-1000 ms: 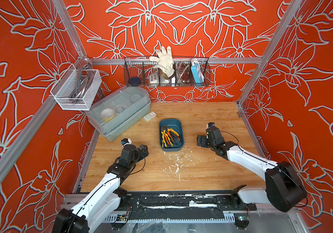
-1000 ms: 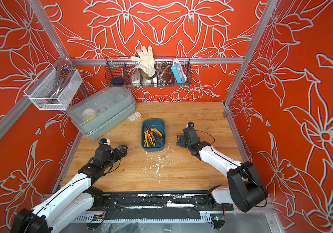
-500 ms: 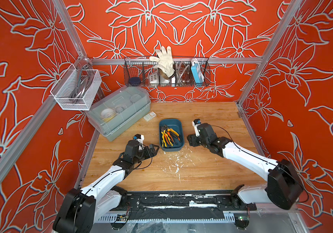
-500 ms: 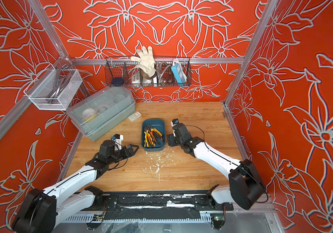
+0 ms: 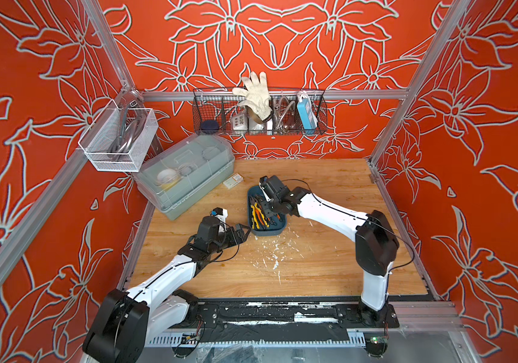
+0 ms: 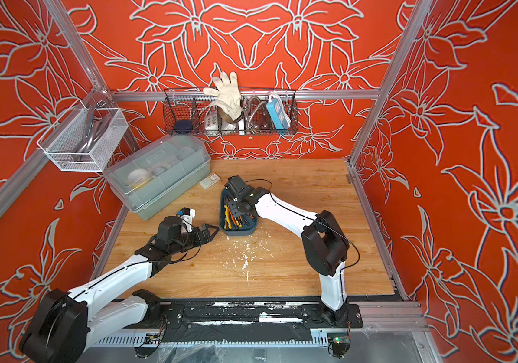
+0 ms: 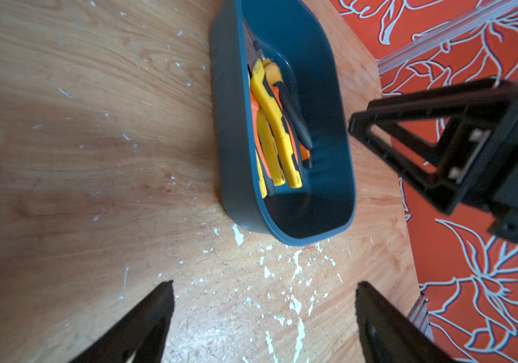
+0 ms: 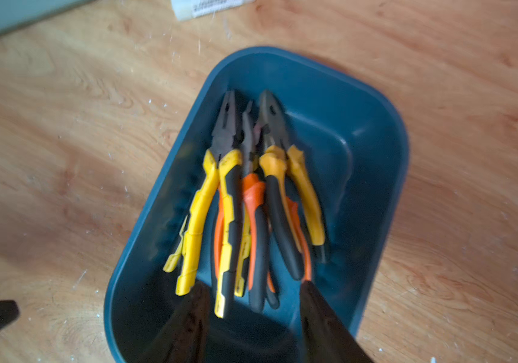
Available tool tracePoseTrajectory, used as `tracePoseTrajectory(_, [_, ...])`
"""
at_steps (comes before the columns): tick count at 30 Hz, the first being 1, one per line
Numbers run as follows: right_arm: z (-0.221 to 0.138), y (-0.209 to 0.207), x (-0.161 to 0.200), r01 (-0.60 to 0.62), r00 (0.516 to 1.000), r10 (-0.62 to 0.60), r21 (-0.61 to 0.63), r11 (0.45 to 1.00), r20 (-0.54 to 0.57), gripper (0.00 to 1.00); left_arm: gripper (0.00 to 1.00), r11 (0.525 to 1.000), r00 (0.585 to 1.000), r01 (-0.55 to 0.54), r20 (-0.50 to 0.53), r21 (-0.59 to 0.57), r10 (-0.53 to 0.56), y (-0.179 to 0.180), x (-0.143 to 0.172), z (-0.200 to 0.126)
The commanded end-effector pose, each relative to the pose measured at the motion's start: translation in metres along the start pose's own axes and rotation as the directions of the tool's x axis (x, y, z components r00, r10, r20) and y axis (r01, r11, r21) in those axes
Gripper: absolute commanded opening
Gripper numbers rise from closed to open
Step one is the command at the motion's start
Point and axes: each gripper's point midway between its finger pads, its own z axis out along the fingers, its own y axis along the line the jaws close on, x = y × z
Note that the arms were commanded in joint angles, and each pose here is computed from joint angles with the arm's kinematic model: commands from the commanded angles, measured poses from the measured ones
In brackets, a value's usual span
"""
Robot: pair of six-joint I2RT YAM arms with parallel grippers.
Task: Take the pliers out of the storage box
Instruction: Pick up the pliers from the storage box.
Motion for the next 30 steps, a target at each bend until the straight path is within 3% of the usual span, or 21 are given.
tracePoseTrajectory(1, [0.003, 0.000, 0.013, 0.073, 0.995, -0.067, 0.073, 0.995, -0.080, 0.50, 0.90, 0.997, 0.999, 0.034, 0.028, -0.075, -0.032, 0.010, -0.006, -0.003])
tracePoseTrajectory(4, [0.013, 0.001, 0.017, 0.087, 0.992, -0.078, 0.083, 0.993, -0.097, 0.49, 0.90, 0.992, 0.996, 0.084, 0.046, -0.098, -0.080, 0.016, -0.006, -0.003])
tracePoseTrajectory(6, [0.020, 0.004, 0.018, 0.093, 0.991, -0.086, 0.068, 0.993, -0.102, 0.43, 0.90, 0.992, 0.996, 0.084, 0.044, -0.096, -0.080, 0.016, -0.005, -0.003])
tracePoseTrajectory(19, [0.049, 0.011, 0.028, 0.126, 0.981, -0.114, 0.074, 0.989, -0.156, 0.41, 0.90, 0.992, 0.995, 0.084, 0.066, -0.097, -0.078, 0.016, -0.008, -0.007])
tracePoseTrajectory(22, [0.054, 0.008, 0.028, 0.138, 0.979, -0.119, 0.105, 0.985, -0.167, 0.35, 0.90, 0.992, 0.995, 0.084, 0.068, -0.096, -0.078, 0.016, -0.008, -0.008])
tracePoseTrajectory(30, [0.069, 0.003, 0.031, 0.198, 0.968, -0.154, 0.231, 0.953, -0.197, 0.32, 0.90, 0.993, 0.995, 0.078, 0.076, -0.094, -0.071, 0.015, -0.009, -0.010])
